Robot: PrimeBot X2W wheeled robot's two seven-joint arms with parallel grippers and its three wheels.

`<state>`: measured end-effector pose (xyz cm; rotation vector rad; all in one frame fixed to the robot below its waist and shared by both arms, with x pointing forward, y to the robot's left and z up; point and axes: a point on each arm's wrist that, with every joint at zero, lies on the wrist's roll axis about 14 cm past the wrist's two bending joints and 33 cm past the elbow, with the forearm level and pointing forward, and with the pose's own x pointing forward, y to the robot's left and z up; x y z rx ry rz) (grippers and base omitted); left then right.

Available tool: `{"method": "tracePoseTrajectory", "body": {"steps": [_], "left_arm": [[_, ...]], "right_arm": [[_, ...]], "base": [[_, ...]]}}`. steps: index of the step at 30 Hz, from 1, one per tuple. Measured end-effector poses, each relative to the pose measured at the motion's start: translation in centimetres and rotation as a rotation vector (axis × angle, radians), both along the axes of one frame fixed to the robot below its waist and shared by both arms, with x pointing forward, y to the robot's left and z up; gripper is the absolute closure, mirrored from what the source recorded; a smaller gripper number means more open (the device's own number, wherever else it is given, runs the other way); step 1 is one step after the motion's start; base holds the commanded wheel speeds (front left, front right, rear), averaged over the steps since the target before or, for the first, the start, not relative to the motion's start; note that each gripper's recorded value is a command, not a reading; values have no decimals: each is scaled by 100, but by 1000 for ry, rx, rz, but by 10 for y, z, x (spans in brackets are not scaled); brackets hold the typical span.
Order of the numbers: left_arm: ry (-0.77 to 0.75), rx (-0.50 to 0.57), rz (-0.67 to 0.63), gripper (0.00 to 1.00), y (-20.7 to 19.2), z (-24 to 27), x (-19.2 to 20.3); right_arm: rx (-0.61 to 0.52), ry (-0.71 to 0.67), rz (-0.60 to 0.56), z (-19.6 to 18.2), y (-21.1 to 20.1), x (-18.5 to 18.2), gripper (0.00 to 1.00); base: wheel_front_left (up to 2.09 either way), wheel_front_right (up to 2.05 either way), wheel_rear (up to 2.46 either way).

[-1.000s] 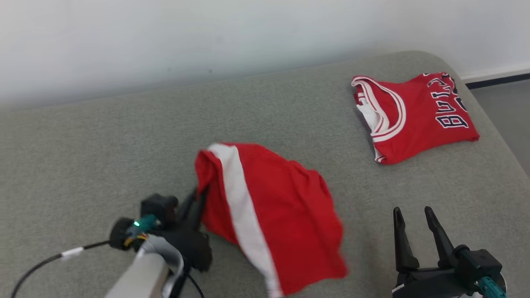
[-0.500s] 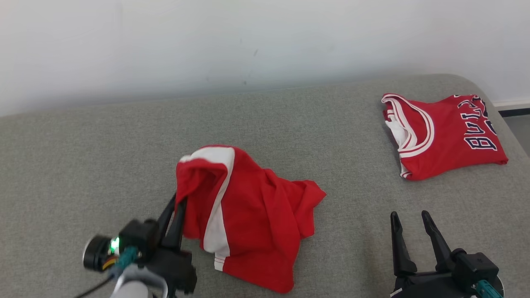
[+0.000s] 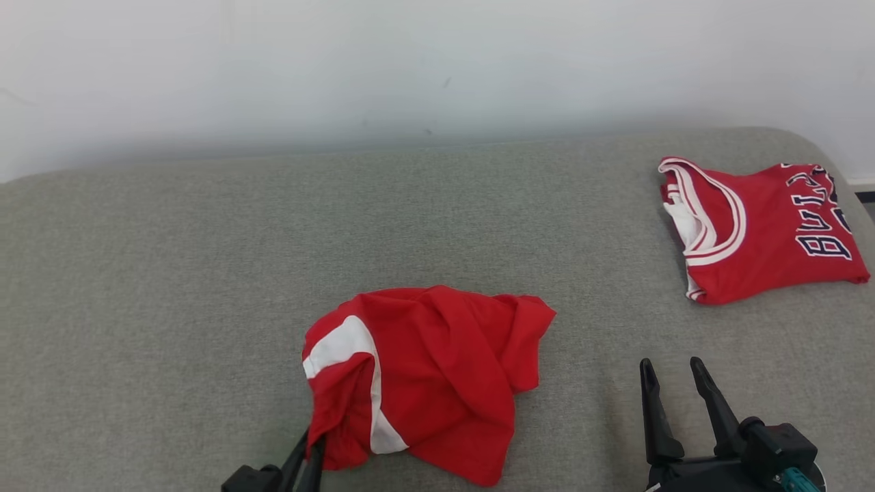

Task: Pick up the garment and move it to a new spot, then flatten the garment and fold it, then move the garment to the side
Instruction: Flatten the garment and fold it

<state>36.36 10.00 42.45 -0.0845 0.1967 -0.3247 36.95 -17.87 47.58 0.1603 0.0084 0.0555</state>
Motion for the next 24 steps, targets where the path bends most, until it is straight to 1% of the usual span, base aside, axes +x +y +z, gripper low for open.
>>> {"method": "tracePoseTrajectory", "body": {"steps": [1, 2, 6, 12, 15, 20, 24], "left_arm": [[-5, -6, 14, 55, 4, 2, 1], [-12, -10, 29, 0, 7, 4, 2], [-48, -54, 83, 0, 18, 18, 2], [-79, -96, 177, 0, 40, 28, -19], [-114, -88, 249, 0, 62, 38, -27], [-195, -61, 333, 0, 91, 61, -32], [-207, -43, 379, 0, 107, 63, -38]], "right_arm": [[2, 2, 8, -1, 2, 1, 0], [4, 3, 16, -1, 5, 1, 0], [9, 6, 47, -2, 15, 2, 0], [27, 9, 79, -2, 27, -5, 0], [38, 25, 109, -7, 37, -9, 0], [59, 98, 177, -28, 61, -19, 0], [63, 131, 224, -37, 77, -24, 0]], "base": [[0, 0, 0], [0, 0, 0], [0, 0, 0], [0, 0, 0], [0, 0, 0], [0, 0, 0], [0, 0, 0]]}}
